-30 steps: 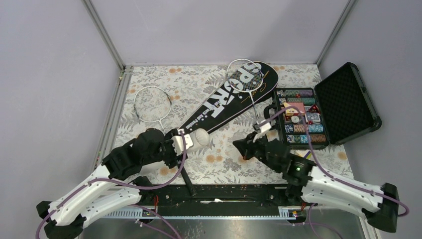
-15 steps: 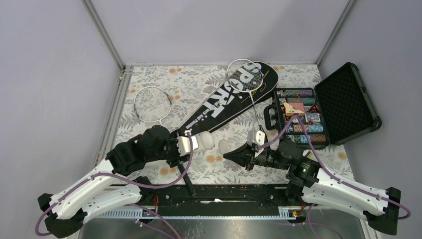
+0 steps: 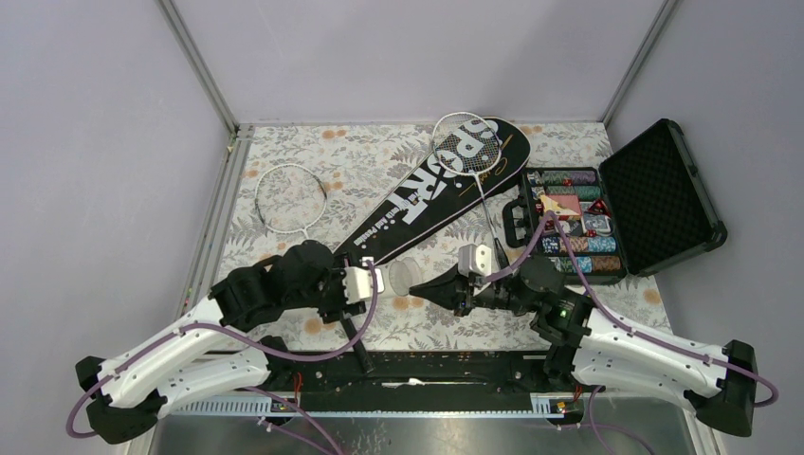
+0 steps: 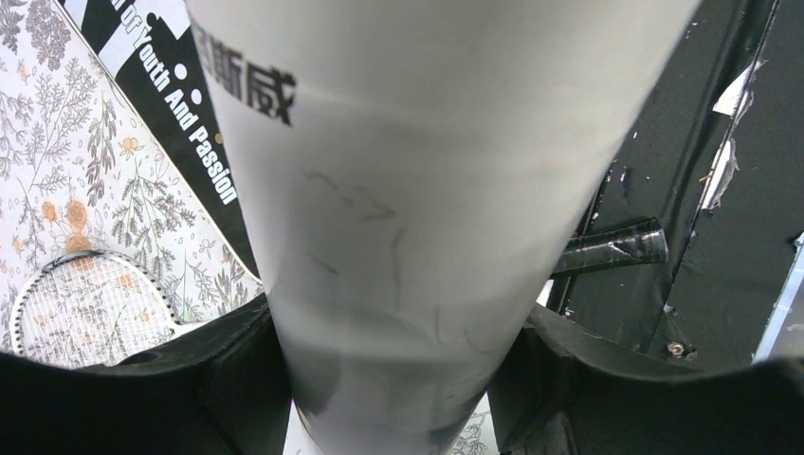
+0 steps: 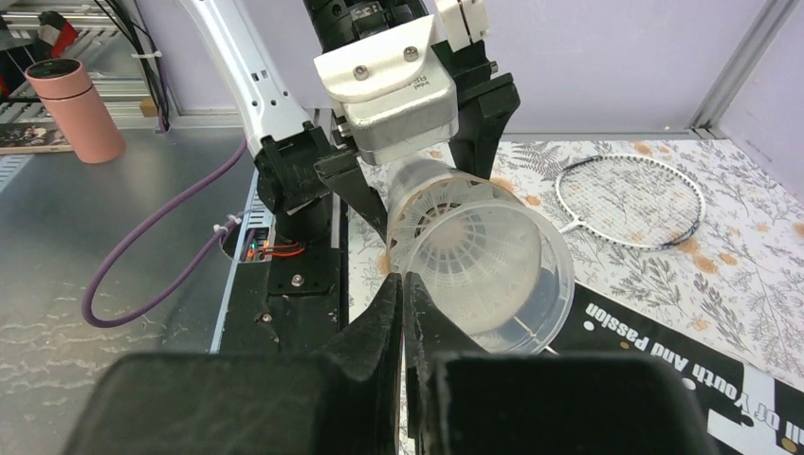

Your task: Pack up the badminton gear

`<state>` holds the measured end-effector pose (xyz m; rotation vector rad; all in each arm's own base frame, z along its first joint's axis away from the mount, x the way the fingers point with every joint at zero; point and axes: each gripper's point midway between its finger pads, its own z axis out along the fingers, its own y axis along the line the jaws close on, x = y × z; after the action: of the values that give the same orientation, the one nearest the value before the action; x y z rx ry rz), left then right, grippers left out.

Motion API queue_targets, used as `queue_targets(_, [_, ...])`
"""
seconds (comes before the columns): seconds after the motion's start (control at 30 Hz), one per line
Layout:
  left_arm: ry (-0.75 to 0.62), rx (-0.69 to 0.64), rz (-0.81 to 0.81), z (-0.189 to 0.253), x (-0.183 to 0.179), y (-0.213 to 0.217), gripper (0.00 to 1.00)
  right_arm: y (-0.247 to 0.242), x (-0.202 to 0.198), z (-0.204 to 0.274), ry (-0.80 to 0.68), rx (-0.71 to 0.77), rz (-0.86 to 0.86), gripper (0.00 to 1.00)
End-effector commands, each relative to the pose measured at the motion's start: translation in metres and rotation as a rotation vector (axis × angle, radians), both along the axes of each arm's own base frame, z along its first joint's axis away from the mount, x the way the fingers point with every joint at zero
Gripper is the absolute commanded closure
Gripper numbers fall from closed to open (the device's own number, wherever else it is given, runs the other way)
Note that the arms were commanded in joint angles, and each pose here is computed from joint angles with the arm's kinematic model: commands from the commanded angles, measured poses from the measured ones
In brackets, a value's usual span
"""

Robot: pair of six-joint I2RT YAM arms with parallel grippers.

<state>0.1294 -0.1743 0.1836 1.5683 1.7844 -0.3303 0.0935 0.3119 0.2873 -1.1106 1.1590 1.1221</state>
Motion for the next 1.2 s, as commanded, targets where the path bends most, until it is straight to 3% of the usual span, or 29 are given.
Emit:
queue_targets(0.0, [-0.066, -0.083, -0.018, 0.031, 0.005, -0.013, 0.69, 0.005, -0.005, 0.034, -0.056, 0.113, 0.04, 1.0])
queue_targets(1.17, [-0.094, -0.104, -0.06, 0.038, 0.001, -0.016, 0.68, 0.019, -0.019, 0.012, 0.017, 0.064, 0.156, 1.0])
